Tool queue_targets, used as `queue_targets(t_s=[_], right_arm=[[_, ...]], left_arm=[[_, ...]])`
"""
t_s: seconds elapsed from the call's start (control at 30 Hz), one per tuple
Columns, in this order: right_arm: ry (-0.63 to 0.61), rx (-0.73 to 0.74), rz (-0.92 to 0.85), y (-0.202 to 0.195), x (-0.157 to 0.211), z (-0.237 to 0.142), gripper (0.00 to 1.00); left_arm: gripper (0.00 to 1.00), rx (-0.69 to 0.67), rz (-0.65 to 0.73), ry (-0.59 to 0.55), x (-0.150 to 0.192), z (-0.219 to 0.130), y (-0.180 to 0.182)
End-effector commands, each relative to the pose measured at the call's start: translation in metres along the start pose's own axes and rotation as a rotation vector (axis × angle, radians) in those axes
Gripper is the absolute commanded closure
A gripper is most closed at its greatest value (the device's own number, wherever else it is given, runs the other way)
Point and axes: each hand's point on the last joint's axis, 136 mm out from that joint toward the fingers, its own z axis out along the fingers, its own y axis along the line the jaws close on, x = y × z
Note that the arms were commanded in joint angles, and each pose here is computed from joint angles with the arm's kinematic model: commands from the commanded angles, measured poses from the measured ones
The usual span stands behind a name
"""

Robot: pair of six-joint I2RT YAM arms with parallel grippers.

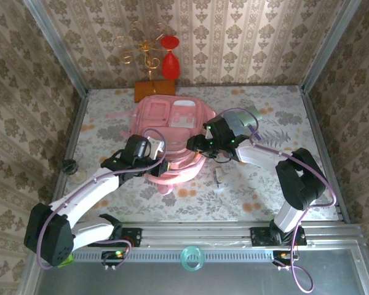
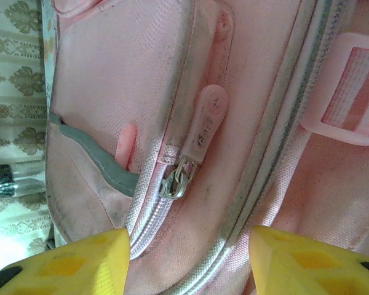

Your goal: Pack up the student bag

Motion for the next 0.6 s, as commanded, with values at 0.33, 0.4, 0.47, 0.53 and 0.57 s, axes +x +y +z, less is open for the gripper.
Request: queue_targets(t_s=[0.33, 0.4, 0.47, 0.53, 0.57], right_arm=[[-0.097, 0.044, 0.083, -0.026, 0.006, 0.008, 0.51], [-0.117, 0.043, 0.082, -0.025, 0.004, 0.004, 0.52], [-0.138, 0.041, 0.084, -0.026, 0.002, 0.002, 0.53], [-0.147, 0.029, 0.093, -0.026, 0.002, 0.001, 0.55], [-0.148, 0.03, 0.092, -0.027, 0.003, 0.001, 0.56]], left_arm=[[1.0, -0.014, 0.007, 0.014, 0.006, 0.005, 0.001], [1.0, -0.015, 0.015, 0.018, 0.007, 0.006, 0.001], [1.0, -0.018, 0.018, 0.026, 0.009, 0.006, 0.001], [1.0, -0.018, 0.02, 0.035, 0.012, 0.007, 0.001], [1.0, -0.019, 0.02, 0.038, 0.013, 0.008, 0.001]])
